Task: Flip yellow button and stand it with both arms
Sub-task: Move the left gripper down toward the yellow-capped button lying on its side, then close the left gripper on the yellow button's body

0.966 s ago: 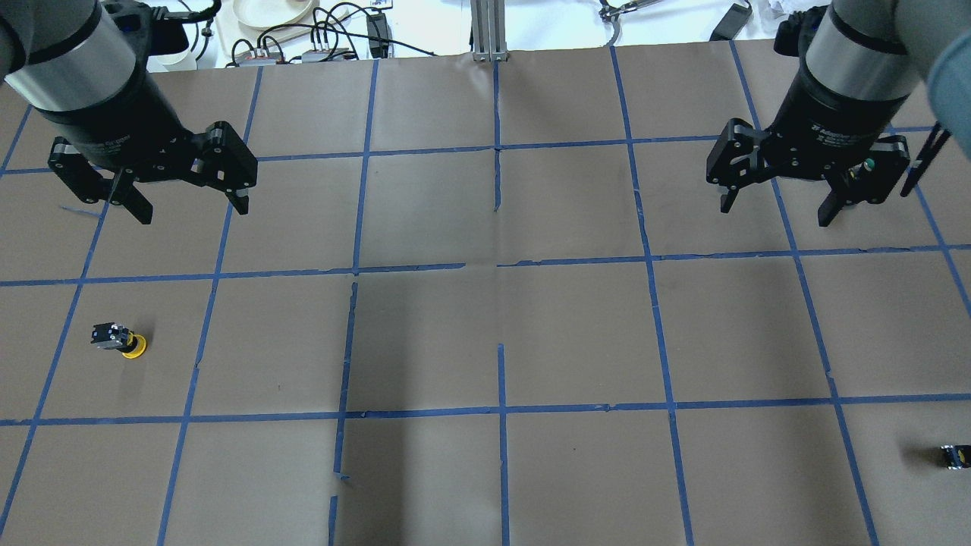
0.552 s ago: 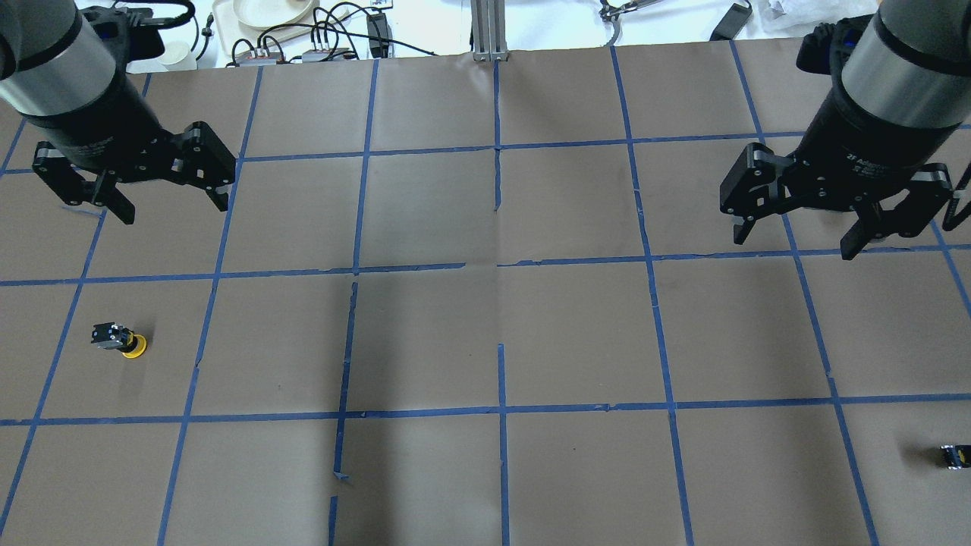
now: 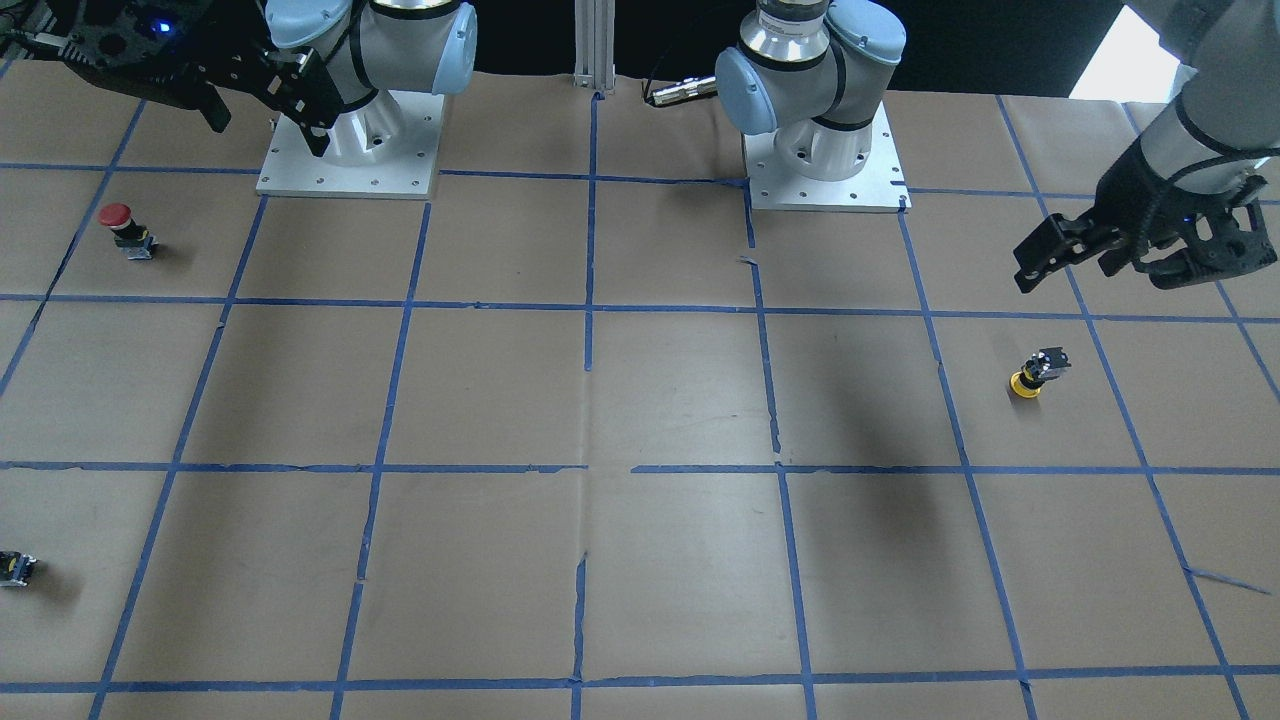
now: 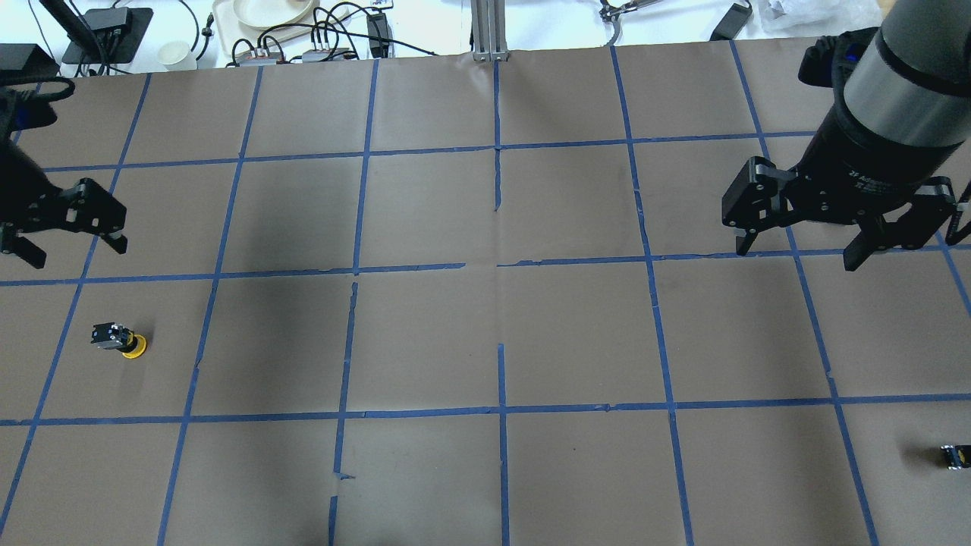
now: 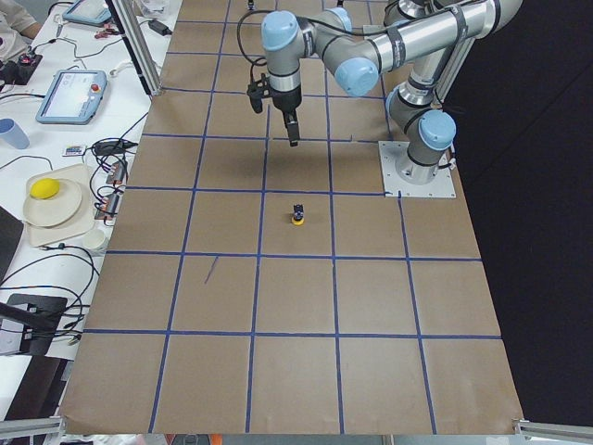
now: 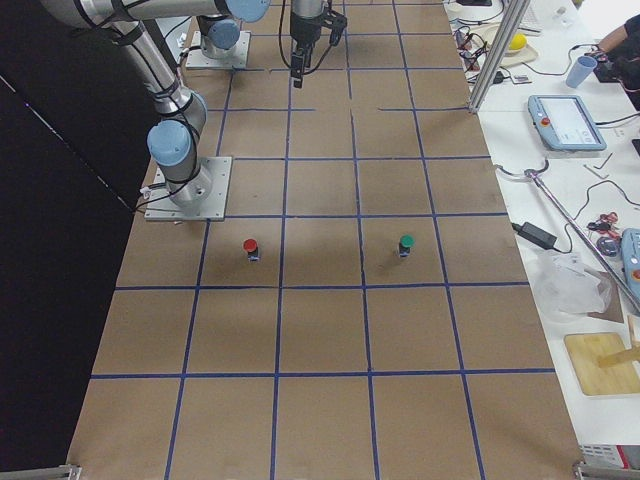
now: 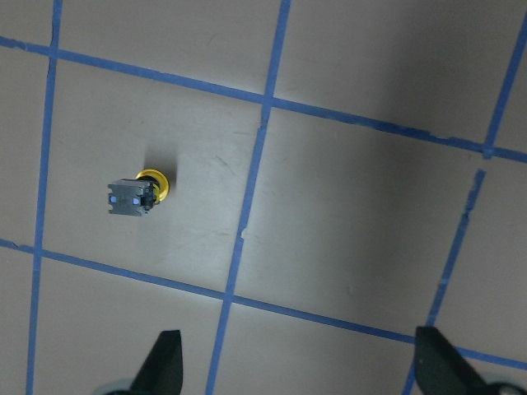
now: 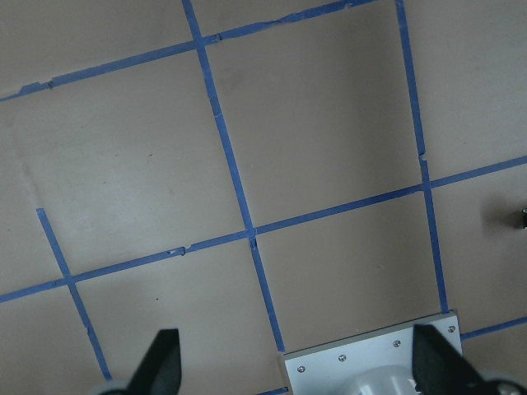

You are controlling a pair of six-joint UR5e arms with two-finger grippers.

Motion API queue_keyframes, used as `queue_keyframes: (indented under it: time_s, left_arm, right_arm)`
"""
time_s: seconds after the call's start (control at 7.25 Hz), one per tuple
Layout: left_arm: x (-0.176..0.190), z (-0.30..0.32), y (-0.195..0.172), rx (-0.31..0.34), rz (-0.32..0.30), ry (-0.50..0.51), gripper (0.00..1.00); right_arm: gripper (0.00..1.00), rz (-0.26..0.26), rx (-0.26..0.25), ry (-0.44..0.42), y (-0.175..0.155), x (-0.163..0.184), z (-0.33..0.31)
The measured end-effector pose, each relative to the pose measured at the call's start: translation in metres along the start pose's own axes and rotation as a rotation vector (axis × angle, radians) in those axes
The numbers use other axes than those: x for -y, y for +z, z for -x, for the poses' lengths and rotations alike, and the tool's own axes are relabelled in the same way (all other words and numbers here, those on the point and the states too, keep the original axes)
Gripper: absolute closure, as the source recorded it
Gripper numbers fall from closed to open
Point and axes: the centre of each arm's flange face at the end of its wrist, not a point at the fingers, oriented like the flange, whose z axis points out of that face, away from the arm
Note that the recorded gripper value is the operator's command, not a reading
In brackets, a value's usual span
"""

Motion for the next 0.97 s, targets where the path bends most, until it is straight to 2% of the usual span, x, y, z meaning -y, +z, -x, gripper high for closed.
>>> queue_keyframes:
  time_s: [0.41, 0.69, 0.97]
  left_arm:
    - [-0.002, 0.093, 0.082, -0.128, -0.035, 0.079, 0.0]
    - [-0.005, 0.11, 0.135, -0.144, -0.033, 0.057, 0.0]
    - [-0.008, 0.098, 0.163, -0.123, -0.03, -0.062, 0.01]
  right_arm:
    - [0.0, 0.004, -0.002, 0.006, 0.001, 0.0, -0.003]
    - [0.0, -0.001, -0.002, 0.006, -0.001, -0.001, -0.003]
    - [0.0, -0.007, -0.003, 0.006, -0.002, -0.005, -0.004]
